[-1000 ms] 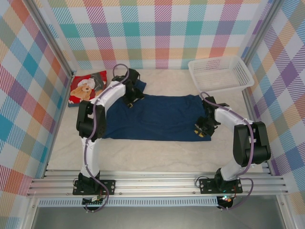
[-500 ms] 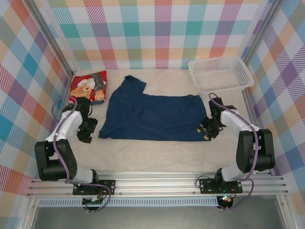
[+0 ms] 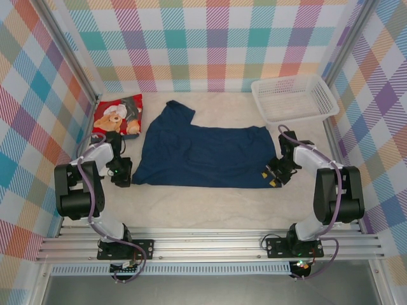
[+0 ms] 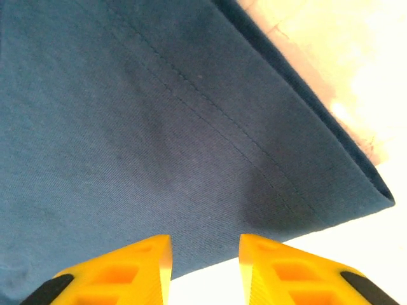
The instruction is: Fold and stack the t-shirts
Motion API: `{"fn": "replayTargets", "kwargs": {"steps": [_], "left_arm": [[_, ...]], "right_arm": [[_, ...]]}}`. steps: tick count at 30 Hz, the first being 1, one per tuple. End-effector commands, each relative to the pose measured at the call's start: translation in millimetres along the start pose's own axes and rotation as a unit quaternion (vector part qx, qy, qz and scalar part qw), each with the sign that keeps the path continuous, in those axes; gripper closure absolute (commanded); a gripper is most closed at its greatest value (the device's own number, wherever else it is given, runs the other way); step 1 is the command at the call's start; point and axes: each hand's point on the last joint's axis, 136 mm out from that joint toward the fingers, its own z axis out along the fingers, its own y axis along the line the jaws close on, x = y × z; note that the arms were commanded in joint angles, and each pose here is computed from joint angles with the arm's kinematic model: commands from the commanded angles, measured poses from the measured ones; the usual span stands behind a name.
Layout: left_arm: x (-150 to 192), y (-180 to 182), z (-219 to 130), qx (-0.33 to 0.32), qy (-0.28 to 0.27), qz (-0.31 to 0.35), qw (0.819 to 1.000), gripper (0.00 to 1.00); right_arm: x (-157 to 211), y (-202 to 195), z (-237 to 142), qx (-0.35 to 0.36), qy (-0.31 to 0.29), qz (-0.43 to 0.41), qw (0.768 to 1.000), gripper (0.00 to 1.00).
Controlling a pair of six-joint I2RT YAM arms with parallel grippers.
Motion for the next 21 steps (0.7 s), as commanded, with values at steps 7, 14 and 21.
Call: {"fn": "replayTargets", "kwargs": {"steps": [7,14,21], "left_arm": [[-4,-51,-1,0.063,0.026,0.058,0.996,0.63],[20,-45,17,0.032,0.068,0.083,0.994,0.61],[24,-20,17,0.006,0.074,0.079,0.994,0.58]], "right_arm": [[-12,17,2,-0.016,0.001,-0.023,1.000,0.71],[-18,18,5,-0.006,-0.001,-0.023,1.000,0.72],[-17,14,10,0.002,0.002,-0.019,1.000,0.71]]}}
